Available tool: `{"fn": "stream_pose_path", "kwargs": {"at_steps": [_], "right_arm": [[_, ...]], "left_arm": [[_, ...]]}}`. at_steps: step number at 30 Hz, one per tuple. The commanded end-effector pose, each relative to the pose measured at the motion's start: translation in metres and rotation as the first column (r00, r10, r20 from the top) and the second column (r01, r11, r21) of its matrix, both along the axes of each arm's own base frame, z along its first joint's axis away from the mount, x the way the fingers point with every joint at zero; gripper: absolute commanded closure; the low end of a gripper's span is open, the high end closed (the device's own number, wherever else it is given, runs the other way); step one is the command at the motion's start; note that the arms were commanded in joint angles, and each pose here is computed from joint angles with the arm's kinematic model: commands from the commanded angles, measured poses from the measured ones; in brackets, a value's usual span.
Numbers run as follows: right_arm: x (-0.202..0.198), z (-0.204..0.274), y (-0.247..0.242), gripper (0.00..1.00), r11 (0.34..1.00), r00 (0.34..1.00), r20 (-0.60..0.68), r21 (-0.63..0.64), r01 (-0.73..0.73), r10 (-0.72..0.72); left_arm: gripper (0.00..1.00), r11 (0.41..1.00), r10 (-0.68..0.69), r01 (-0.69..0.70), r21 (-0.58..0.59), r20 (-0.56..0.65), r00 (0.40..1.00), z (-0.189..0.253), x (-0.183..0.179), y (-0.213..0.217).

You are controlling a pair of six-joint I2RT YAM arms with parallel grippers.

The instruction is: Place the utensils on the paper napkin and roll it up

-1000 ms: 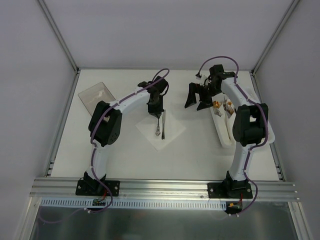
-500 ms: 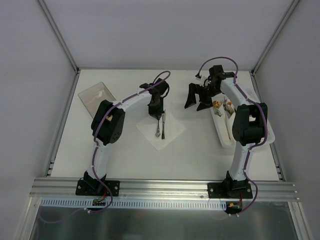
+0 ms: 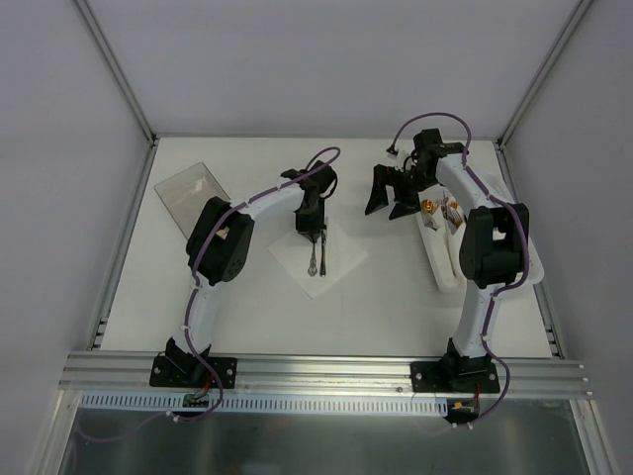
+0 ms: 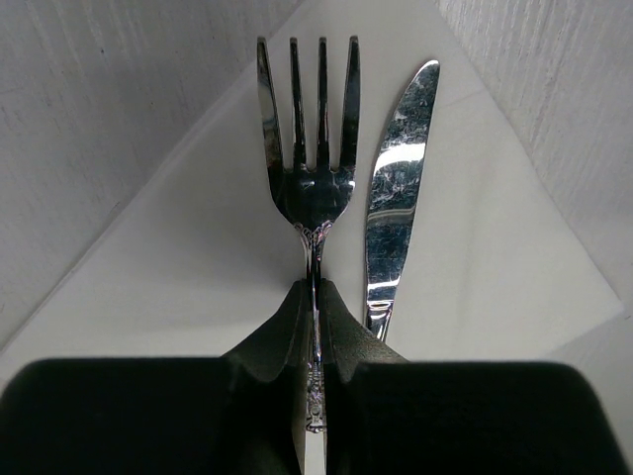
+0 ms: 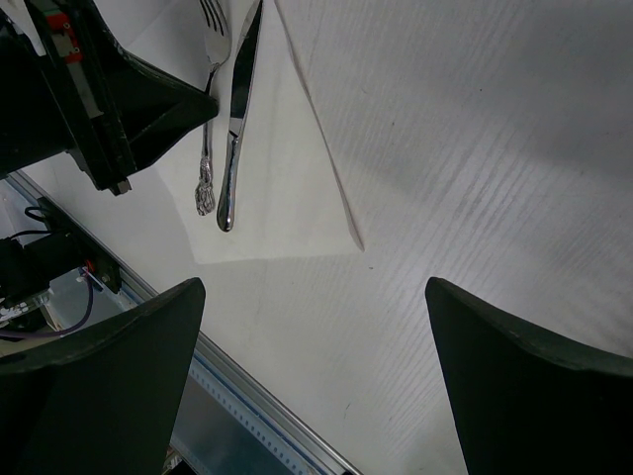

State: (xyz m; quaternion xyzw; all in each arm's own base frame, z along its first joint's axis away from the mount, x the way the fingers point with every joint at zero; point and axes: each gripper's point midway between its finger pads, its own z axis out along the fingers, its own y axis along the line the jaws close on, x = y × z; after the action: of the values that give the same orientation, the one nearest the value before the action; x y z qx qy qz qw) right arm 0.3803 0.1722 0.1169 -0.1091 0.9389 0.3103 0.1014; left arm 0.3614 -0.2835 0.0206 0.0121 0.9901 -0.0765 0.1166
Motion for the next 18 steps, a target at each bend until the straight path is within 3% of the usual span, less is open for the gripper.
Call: {"fn": "stream_pose_path", "kwargs": {"at_steps": [1,11,18], "right_arm": [[-0.0038,-0.0018,-0.0026,0.01,1.0,0.999,-0.029,0.001,0.012,-0.012],[-0.0032,-0.0028,-0.0031,0.01,1.0,0.999,-0.032,0.0,0.014,-0.014],[-0.0032,-0.0034,-0.0031,0.01,1.0,0.999,-0.033,0.0,0.013,-0.013]], "left_arm": [[1.0,1.0,-0.022,0.022,0.001,-0.003,1.0,0.0001,-0.0045,-0.0039],[0.97,1.0,-0.029,0.029,-0.008,-0.035,0.999,-0.0067,-0.0115,-0.0053],[0.8,0.999,-0.029,0.029,-0.016,-0.023,0.999,-0.0003,-0.0101,-0.0064]]}}
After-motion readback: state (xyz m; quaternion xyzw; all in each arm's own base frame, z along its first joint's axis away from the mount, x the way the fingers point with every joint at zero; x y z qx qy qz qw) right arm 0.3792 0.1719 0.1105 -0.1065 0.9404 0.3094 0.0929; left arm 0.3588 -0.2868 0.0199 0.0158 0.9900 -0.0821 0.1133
